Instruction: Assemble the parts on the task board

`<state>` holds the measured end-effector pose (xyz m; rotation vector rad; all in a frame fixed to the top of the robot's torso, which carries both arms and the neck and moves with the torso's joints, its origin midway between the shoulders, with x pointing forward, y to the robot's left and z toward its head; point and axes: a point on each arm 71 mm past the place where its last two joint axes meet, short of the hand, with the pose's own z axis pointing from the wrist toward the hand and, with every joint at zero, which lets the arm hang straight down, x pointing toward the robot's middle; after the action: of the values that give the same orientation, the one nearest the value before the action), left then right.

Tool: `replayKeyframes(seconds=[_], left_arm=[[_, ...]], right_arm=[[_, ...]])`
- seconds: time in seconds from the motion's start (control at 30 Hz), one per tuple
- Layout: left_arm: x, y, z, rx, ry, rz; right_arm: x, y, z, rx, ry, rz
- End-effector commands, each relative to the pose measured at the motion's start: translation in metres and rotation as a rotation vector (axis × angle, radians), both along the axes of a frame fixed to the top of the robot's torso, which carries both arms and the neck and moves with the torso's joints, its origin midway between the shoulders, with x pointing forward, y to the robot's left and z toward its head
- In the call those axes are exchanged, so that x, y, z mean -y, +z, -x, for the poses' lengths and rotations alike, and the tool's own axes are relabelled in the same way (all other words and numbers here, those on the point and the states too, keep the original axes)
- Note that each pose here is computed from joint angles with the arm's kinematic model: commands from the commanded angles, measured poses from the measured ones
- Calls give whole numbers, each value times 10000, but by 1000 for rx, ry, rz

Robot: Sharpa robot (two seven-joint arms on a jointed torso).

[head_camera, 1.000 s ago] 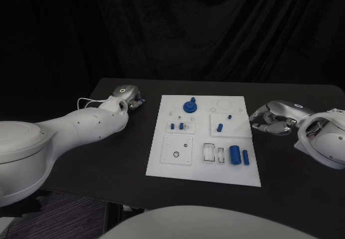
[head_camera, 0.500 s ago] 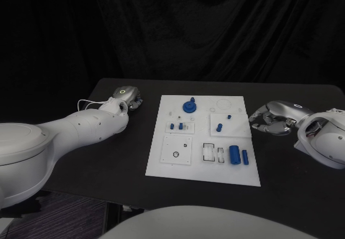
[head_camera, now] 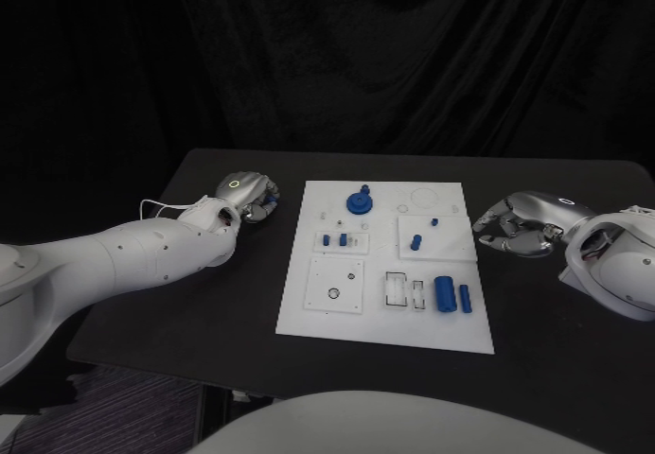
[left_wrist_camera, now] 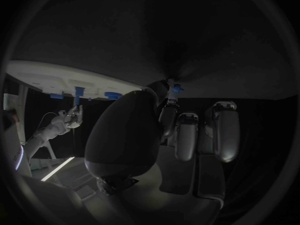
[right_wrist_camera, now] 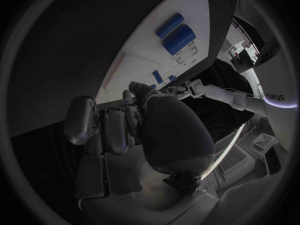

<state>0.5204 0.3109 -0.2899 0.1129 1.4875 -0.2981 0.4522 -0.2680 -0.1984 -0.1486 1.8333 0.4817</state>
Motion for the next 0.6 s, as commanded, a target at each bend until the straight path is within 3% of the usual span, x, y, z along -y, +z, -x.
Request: replayKeyframes(seconds=[0.03, 0.2, 0.33, 0.47, 0.6], left_arm=[[247, 200, 85, 109, -240, -55], [507, 472, 193, 123, -406, -111], [702, 622, 250, 99, -491, -176], [867, 696, 295, 69, -540, -214], [1013, 717, 314, 46, -576, -234]], right_arm=[[13, -14, 6, -11, -13, 11], [12, -16, 2, -12, -15, 13], [0, -19, -4, -14, -14, 14], [-13, -21, -9, -14, -12, 14], [-18, -21, -13, -13, -11, 14]])
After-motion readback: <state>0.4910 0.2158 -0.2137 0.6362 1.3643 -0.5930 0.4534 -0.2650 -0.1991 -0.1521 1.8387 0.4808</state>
